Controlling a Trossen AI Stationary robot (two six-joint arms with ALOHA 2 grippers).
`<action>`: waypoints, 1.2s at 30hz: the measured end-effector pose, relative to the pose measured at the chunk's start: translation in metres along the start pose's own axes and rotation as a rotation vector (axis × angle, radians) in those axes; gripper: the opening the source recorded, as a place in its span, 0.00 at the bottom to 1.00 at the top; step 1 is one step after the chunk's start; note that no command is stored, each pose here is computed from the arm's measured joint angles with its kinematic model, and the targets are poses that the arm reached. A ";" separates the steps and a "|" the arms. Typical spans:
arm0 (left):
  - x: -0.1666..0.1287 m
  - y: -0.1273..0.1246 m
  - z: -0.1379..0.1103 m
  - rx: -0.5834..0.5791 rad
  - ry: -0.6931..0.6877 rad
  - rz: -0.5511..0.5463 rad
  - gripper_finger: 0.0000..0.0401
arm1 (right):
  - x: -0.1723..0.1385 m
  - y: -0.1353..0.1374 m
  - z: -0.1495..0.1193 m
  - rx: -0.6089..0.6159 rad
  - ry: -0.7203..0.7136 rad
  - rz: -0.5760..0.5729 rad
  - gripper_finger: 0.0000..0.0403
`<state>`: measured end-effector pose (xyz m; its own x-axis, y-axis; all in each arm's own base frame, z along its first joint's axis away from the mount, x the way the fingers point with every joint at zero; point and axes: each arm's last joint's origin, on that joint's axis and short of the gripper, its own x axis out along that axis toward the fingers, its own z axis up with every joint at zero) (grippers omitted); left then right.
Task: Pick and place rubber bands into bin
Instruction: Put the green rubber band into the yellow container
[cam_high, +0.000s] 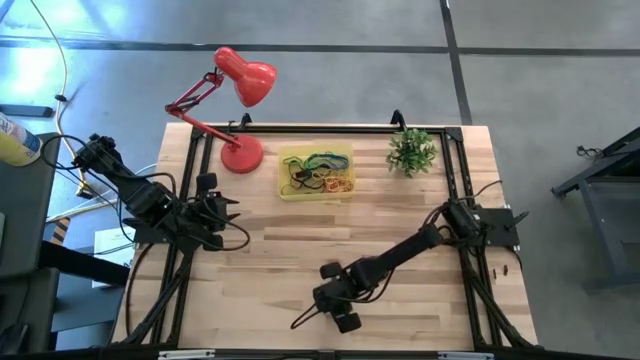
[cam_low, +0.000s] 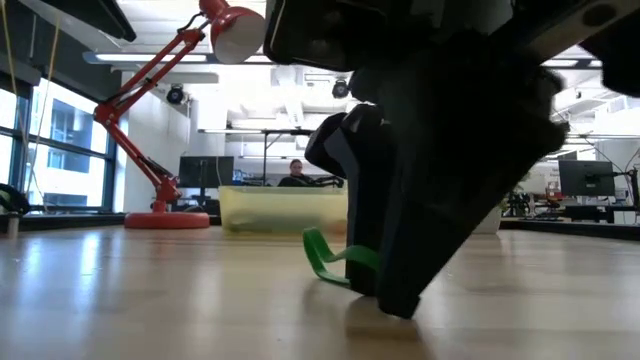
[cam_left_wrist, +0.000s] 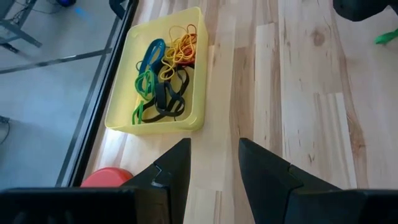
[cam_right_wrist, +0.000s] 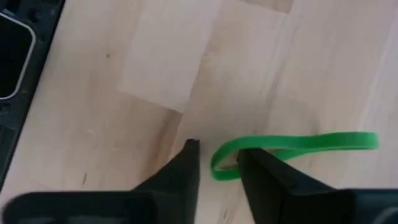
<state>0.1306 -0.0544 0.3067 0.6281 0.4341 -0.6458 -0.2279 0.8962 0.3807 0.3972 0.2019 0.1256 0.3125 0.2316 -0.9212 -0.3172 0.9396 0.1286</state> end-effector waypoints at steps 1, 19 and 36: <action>0.000 0.000 0.000 0.000 0.000 0.000 0.31 | 0.000 0.000 0.000 0.001 0.002 0.002 0.21; 0.000 0.000 0.000 0.007 -0.004 0.010 0.31 | -0.036 -0.022 0.007 0.075 -0.041 -0.102 0.01; 0.000 0.000 0.003 -0.012 -0.039 0.035 0.31 | -0.148 -0.139 0.016 0.144 -0.242 -0.403 0.00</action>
<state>0.1328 -0.0546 0.3089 0.6481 0.4614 -0.6059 -0.2590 0.8817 0.3944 0.4092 0.0408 0.2497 0.5895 -0.1214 -0.7986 -0.0062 0.9879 -0.1549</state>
